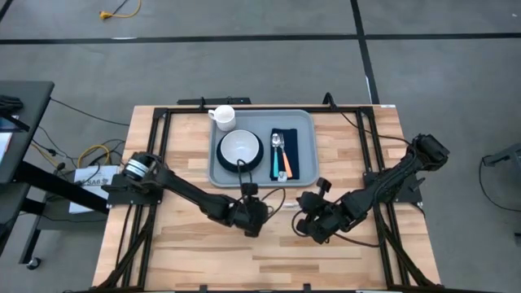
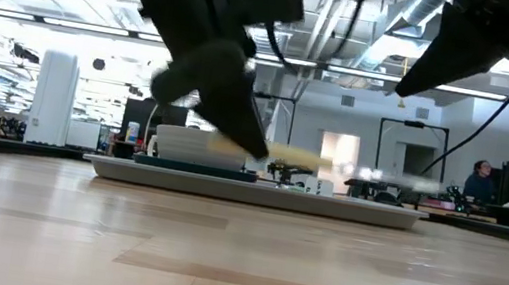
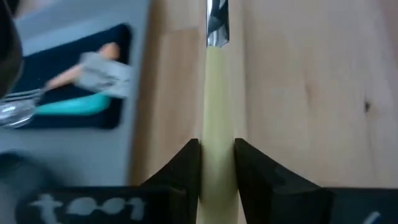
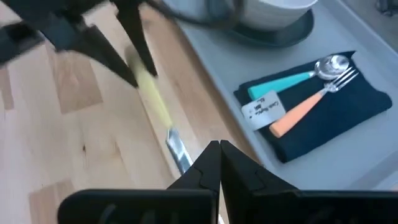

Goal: Set up tray
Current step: Put the yellow knife on the blue napkin to the right of the orange fork

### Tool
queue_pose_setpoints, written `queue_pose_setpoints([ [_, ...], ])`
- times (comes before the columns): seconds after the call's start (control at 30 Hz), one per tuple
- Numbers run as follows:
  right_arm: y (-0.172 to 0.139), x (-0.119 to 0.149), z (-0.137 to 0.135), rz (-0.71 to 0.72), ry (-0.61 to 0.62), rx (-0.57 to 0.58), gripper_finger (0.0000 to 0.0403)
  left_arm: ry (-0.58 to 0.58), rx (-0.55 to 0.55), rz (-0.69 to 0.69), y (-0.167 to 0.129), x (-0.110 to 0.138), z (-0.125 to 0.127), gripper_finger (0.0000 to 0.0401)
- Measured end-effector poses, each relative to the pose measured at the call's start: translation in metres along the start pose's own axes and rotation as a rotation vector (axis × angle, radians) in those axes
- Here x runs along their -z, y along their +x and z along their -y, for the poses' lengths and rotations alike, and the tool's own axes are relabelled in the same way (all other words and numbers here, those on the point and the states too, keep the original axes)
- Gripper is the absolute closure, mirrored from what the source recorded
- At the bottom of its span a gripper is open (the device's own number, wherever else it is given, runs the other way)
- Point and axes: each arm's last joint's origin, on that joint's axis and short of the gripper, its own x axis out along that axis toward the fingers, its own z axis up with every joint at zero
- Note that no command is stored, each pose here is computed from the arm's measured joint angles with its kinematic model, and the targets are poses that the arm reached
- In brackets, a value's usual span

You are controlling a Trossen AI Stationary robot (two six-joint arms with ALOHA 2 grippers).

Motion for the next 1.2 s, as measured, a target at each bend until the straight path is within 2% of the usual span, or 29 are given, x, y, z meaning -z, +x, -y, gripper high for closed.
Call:
queue_pose_setpoints([
  [0.13, 0.000, -0.001, 0.001, 0.021, 0.024, 0.023, 0.0403, -0.014, -0.079, 0.035, -0.028, -0.004, -0.003, 0.0339],
  [0.27, 0.000, -0.002, 0.002, 0.068, 0.068, 0.067, 0.0403, -0.039, -0.204, 0.081, -0.055, -0.003, -0.007, 0.0336],
  [0.43, -0.003, -0.009, 0.007, 0.263, 0.210, 0.197, 0.0403, -0.088, -0.435, 0.128, -0.085, 0.005, -0.012, 0.0337],
  [0.53, -0.002, -0.014, 0.004, 0.359, 0.261, 0.237, 0.0403, -0.112, -0.552, 0.188, -0.098, 0.008, -0.009, 0.0336],
  [0.7, 0.007, -0.029, 0.008, 0.412, 0.328, 0.252, 0.0403, -0.112, -0.645, 0.261, -0.111, 0.010, -0.004, 0.0333],
  [0.9, 0.018, -0.053, 0.015, 0.452, 0.274, 0.285, 0.0403, -0.103, -0.675, 0.301, -0.121, 0.011, 0.001, 0.0335],
  [1.03, 0.017, -0.066, 0.014, 0.484, 0.198, 0.262, 0.0403, -0.078, -0.698, 0.317, -0.125, 0.012, 0.004, 0.0333],
  [1.1, 0.013, -0.072, 0.012, 0.491, 0.116, 0.211, 0.0403, -0.063, -0.700, 0.318, -0.127, 0.014, 0.005, 0.0335],
  [1.2, 0.002, -0.080, 0.010, 0.511, -0.079, 0.047, 0.0403, -0.040, -0.697, 0.314, -0.129, 0.016, 0.007, 0.0336],
])
